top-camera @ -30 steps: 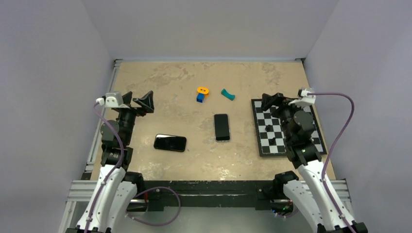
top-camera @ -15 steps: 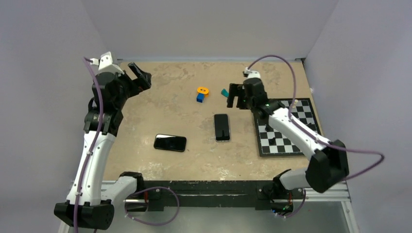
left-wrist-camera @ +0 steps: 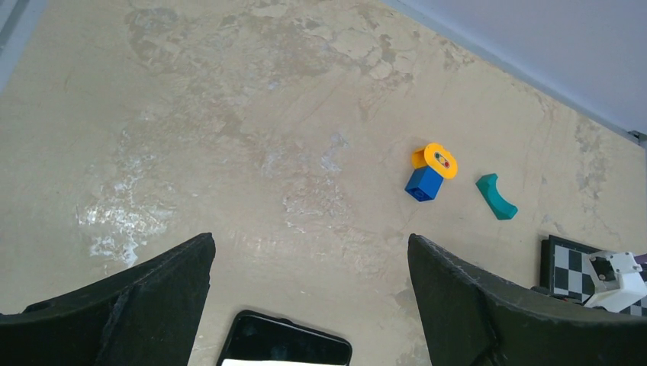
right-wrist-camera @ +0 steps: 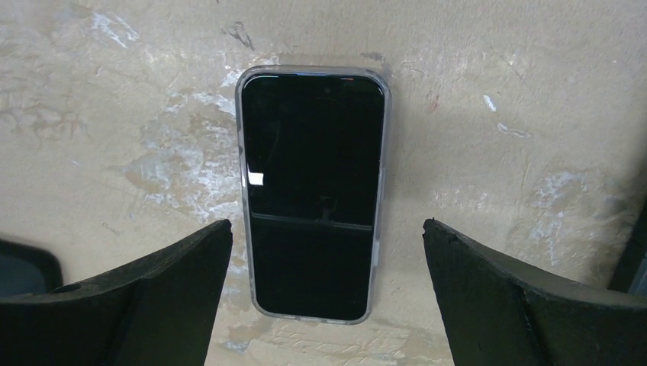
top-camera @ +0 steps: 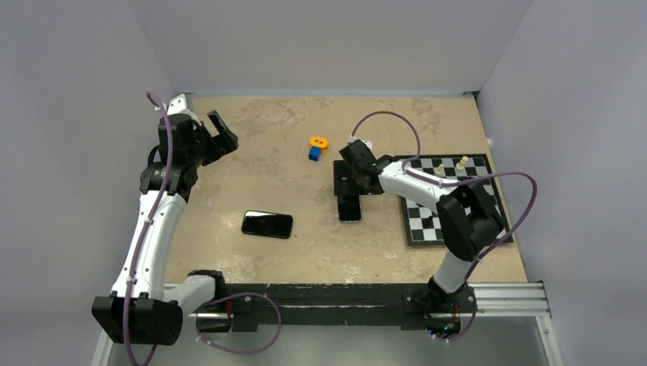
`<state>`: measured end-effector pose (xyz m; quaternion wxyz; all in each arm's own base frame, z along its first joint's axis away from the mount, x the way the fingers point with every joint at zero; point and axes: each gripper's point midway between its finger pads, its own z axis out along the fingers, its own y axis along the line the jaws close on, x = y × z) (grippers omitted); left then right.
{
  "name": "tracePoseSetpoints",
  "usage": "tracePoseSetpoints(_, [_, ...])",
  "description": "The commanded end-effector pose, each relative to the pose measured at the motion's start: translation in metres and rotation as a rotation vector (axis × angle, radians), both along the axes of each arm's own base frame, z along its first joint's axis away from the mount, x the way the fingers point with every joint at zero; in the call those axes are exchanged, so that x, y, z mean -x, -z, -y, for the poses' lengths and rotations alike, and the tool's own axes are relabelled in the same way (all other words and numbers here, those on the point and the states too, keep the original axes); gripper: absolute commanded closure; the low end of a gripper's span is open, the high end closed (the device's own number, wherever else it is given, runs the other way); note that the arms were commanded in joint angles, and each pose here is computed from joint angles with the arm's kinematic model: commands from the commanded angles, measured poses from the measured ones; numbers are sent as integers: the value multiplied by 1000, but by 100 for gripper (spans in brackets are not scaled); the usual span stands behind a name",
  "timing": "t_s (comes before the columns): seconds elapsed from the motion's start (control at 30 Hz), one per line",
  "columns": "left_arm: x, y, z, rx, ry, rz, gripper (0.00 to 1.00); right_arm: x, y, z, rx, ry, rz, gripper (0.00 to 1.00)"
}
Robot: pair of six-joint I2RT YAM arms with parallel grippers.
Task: Take the phone out of the phone case
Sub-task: Pick up the phone at the center of the board.
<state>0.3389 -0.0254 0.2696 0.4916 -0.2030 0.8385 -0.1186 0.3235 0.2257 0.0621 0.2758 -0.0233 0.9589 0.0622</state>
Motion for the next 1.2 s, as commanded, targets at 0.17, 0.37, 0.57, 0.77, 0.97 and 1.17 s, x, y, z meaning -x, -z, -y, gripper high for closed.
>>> tracePoseSetpoints(0.17, [1, -2, -7, -26, -19, 19, 0, -6, 3, -27, -37, 141, -50, 2])
tracePoseSetpoints(0.37, [-2, 3, -4, -21, -1, 9, 0, 2, 28, -21, 56, 157, -81, 2])
tracePoseSetpoints(0.57, [-3, 6, -1, -25, 23, 11, 1, 11, 42, 2, 178, 147, -95, 3])
tracePoseSetpoints(0.77, [-3, 8, -1, -31, 27, 6, 4, 17, 50, 10, 225, 130, -107, 3])
tracePoseSetpoints(0.97, [-3, 11, -1, -36, 31, 2, 5, 14, 45, 18, 261, 121, -75, 2])
tracePoseSetpoints(1.17, [-3, 12, -1, -35, 35, 1, 5, 3, 24, 18, 288, 103, -13, 2])
